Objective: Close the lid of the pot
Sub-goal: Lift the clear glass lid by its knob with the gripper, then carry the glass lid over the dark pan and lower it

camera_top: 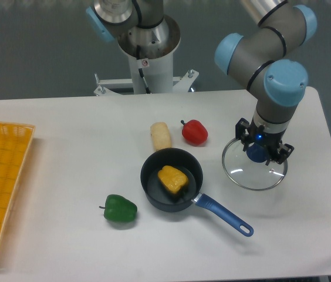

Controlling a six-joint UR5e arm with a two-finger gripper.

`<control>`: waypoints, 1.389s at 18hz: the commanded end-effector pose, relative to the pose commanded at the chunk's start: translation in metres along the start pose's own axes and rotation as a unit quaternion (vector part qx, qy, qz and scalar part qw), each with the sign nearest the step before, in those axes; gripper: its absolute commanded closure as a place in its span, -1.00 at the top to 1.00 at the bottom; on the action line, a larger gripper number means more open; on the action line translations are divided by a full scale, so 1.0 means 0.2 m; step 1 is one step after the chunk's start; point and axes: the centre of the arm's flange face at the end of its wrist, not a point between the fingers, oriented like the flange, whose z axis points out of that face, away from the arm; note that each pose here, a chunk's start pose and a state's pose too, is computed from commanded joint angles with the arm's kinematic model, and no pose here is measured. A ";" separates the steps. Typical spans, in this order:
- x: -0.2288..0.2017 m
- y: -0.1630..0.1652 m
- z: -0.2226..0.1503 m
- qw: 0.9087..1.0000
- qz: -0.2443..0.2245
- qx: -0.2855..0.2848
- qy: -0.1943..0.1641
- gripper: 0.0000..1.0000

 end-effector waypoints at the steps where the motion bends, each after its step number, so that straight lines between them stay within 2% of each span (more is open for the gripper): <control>1: 0.00 0.00 0.00 1.000 0.000 0.000 0.000 0.13; 8: 0.01 0.00 0.02 1.000 -0.003 0.001 -0.002 0.13; 15: 0.02 0.00 -0.05 1.000 -0.006 0.004 -0.015 0.13; 19: 0.04 -0.05 -0.05 1.000 -0.016 0.004 -0.015 0.13; 25: 0.16 -0.27 -0.07 0.999 -0.033 0.003 -0.017 0.13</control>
